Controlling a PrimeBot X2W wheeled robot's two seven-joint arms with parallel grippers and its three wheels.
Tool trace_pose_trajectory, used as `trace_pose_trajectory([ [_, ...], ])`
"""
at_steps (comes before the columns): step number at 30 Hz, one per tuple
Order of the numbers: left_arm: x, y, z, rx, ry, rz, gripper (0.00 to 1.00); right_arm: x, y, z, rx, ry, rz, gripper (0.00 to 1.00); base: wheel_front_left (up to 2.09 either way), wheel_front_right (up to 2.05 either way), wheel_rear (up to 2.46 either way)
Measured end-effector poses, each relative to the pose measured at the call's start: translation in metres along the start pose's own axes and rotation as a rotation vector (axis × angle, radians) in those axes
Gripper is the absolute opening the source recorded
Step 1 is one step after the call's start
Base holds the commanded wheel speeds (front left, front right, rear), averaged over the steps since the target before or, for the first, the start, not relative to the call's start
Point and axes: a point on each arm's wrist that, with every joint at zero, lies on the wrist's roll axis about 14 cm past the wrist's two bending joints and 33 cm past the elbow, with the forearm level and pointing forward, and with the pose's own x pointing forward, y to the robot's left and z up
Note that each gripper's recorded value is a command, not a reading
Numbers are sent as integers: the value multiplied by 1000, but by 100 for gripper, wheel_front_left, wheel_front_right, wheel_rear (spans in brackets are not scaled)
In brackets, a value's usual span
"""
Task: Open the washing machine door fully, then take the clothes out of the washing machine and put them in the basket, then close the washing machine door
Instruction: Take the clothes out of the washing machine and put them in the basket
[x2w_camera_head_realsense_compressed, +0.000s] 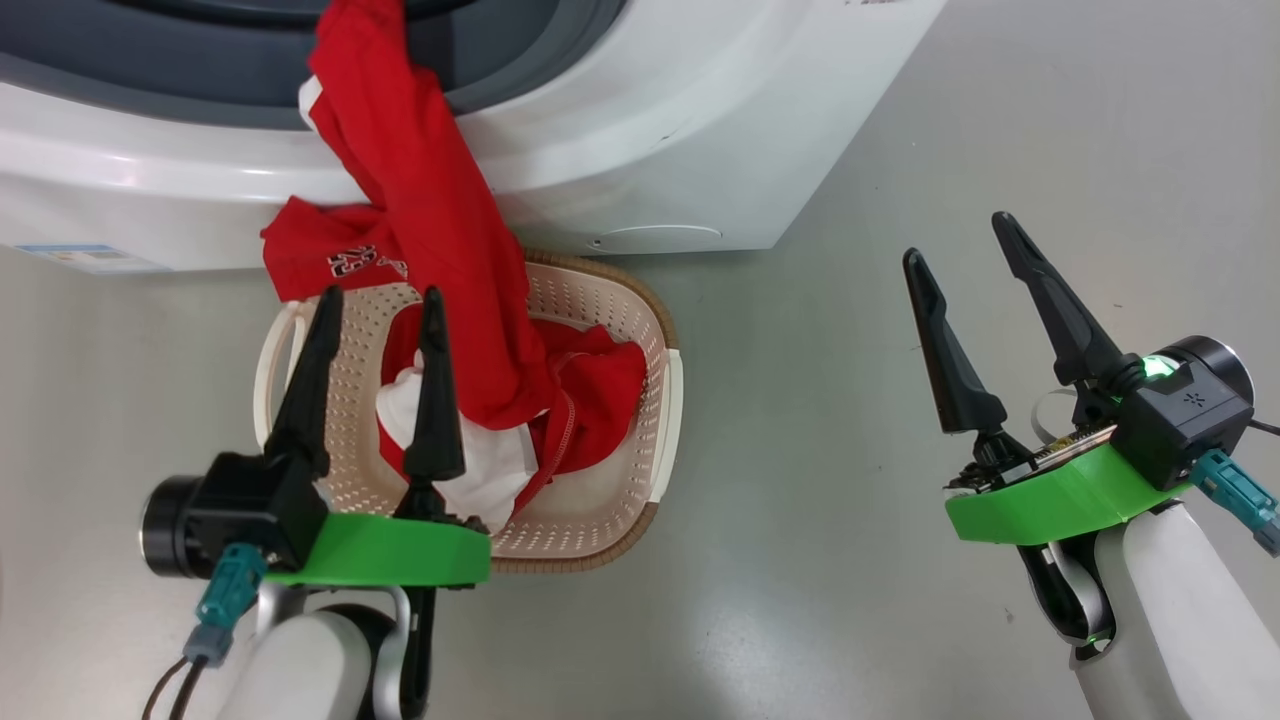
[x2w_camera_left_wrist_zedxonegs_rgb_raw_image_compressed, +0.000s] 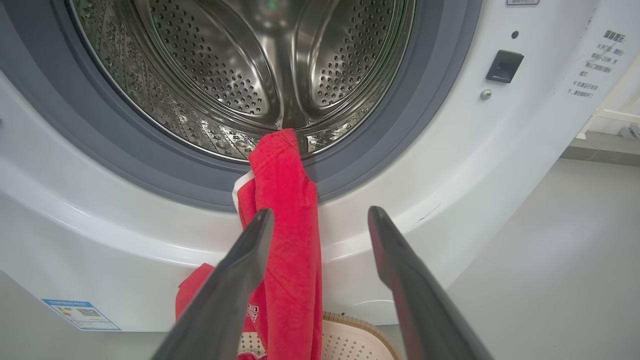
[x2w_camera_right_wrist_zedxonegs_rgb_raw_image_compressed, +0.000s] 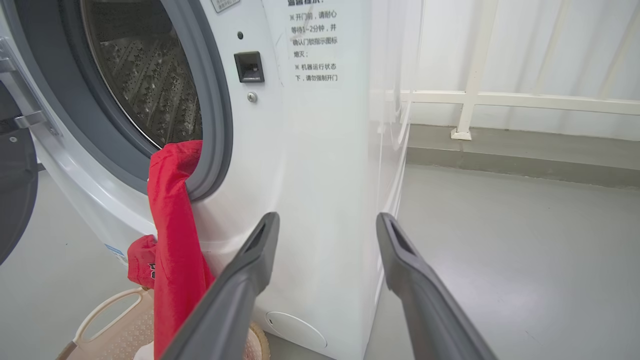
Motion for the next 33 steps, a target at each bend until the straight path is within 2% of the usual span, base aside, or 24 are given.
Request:
trace_pose_trajectory([
  [15, 4, -2, -11, 6, 46, -4, 100, -3, -4, -1, -4, 7, -10, 100, 0, 0, 0],
  [27, 62, -19, 18, 30, -1, -75, 100, -7, -9, -7, -5, 26, -26, 100, 0, 0, 0],
  [33, 89, -21, 17, 89, 54, -102, 100, -9, -13, -9, -2, 34, -38, 100, 0, 0, 0],
])
